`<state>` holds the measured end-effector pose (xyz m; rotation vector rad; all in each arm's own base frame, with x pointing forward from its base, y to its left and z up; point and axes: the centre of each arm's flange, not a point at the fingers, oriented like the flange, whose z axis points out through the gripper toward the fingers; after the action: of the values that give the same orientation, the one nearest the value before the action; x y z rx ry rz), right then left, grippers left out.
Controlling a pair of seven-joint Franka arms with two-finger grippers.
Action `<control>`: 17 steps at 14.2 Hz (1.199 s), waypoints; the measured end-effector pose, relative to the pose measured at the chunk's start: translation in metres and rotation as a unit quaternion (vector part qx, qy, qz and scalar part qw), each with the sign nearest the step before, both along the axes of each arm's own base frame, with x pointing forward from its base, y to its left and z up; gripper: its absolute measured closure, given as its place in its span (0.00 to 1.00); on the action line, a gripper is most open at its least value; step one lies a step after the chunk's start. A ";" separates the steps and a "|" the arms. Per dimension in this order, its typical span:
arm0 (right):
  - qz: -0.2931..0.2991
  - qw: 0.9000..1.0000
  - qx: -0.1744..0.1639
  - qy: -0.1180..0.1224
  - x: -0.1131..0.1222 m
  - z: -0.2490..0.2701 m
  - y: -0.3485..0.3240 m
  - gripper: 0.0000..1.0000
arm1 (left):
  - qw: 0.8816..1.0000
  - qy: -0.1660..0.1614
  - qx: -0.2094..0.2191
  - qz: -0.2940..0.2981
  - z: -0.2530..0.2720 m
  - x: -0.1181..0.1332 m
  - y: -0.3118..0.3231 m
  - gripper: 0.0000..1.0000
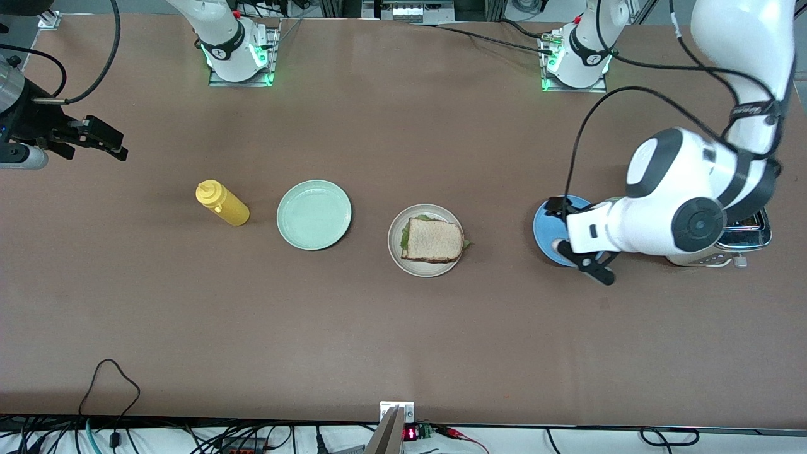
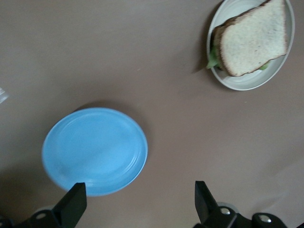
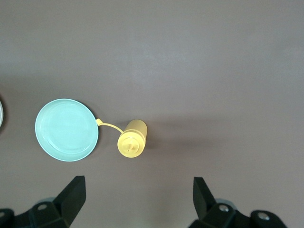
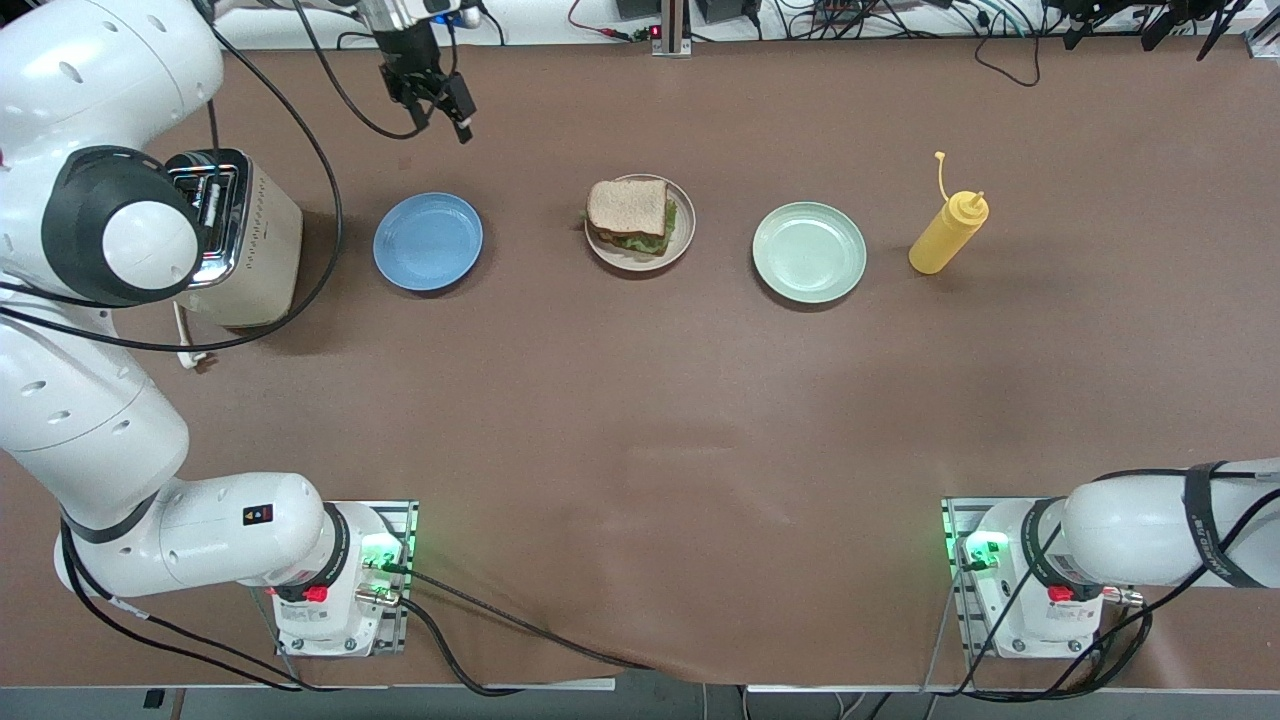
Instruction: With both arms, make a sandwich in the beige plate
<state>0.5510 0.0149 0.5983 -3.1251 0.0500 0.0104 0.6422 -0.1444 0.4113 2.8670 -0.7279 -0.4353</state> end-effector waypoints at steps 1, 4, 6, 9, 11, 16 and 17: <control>0.000 1.000 0.000 0.000 0.000 0.000 0.000 0.00 | 1.000 0.000 0.019 0.013 0.018 -0.004 0.009 0.00; 0.000 1.000 0.000 0.000 0.000 0.000 0.000 0.00 | 0.997 -0.011 0.065 0.048 0.077 -0.016 0.042 0.00; 0.000 1.000 0.000 0.000 0.000 0.000 0.000 0.00 | 0.993 -0.040 0.083 0.079 0.116 -0.024 0.072 0.00; 0.000 1.000 0.000 -0.001 0.000 0.001 0.000 0.00 | 0.985 -0.084 0.099 0.116 0.155 -0.042 0.094 0.00; 0.003 1.000 0.000 -0.002 0.000 0.001 0.000 0.00 | 0.979 -0.101 0.084 0.153 0.165 -0.054 0.110 0.00; 0.009 1.000 0.000 -0.002 0.000 0.002 0.000 0.00 | 0.970 -0.137 0.090 0.179 0.181 -0.082 0.136 0.00; 0.009 1.000 0.000 -0.003 0.000 0.002 0.000 0.00 | 0.970 -0.138 0.091 0.179 0.182 -0.085 0.135 0.00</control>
<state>0.5512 0.0149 0.6002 -3.1253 0.0212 0.0028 0.5567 -0.0092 0.5932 3.1761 -0.1952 -0.0554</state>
